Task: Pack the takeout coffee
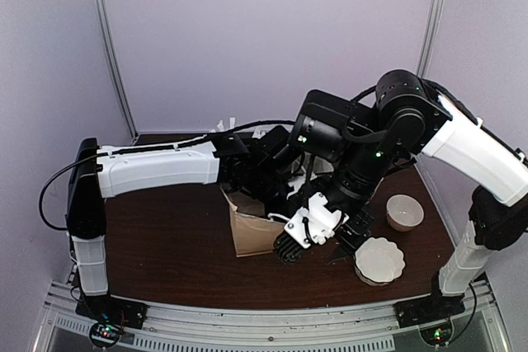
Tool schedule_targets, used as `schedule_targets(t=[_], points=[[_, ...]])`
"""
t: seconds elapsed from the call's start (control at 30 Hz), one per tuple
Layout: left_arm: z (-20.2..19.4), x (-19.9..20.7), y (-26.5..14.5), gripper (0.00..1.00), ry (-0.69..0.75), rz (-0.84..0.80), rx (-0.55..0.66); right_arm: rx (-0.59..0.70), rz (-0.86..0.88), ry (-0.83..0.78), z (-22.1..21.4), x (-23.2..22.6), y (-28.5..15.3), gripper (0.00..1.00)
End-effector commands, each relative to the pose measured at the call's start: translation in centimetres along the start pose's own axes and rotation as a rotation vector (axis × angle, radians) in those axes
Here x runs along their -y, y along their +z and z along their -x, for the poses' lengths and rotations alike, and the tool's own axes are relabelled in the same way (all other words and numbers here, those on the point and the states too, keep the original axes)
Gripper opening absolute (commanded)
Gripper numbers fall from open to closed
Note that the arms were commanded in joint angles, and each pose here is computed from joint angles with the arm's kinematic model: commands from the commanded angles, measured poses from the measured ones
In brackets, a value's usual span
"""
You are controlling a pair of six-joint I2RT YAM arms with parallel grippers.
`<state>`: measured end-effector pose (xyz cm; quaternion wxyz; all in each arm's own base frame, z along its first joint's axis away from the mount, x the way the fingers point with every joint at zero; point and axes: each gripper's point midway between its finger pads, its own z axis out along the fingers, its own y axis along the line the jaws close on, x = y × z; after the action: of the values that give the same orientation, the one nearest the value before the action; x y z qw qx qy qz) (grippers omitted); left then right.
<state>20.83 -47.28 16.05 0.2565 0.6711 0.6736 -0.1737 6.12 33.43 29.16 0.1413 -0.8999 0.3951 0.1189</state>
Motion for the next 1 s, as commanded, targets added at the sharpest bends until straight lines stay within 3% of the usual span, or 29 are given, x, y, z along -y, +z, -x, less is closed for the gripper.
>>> schedule_targets(t=[0.0,0.27,0.3,0.33,0.37,0.57,0.7,0.8,0.97], points=[[0.4,-0.7,0.4,0.9,0.044,0.028,-0.019,-0.05,0.06,0.009,-0.9,-1.4,-0.1,0.76],[1.1,0.1,-2.4,0.71,0.023,-0.004,0.0,-0.087,-0.01,-0.005,-1.6,-0.7,-1.5,0.79],[1.1,0.1,-2.7,0.69,0.021,-0.004,-0.002,-0.091,-0.031,-0.008,-1.7,-0.5,-2.1,0.82],[1.3,0.1,-3.1,0.67,0.017,-0.002,0.004,-0.099,-0.054,-0.008,-2.0,-0.2,-2.6,0.96],[1.5,0.1,-3.5,0.65,0.014,0.001,0.01,-0.102,-0.086,-0.008,-2.2,0.2,-3.4,0.99],[2.7,0.6,-5.6,0.57,-0.003,-0.018,0.057,-0.038,-0.312,0.058,-3.7,2.9,-10.3,1.0],[4.2,1.2,-8.4,0.57,-0.027,-0.033,0.123,-0.004,-0.432,0.186,-7.0,4.5,-13.6,0.99],[5.4,1.4,-10.8,0.57,-0.041,-0.04,0.17,0.042,-0.414,0.298,-9.6,5.2,-13.2,0.99],[6.4,1.4,-14.0,0.56,-0.059,-0.038,0.217,0.074,-0.355,0.453,-14.3,5.7,-8.6,1.0]])
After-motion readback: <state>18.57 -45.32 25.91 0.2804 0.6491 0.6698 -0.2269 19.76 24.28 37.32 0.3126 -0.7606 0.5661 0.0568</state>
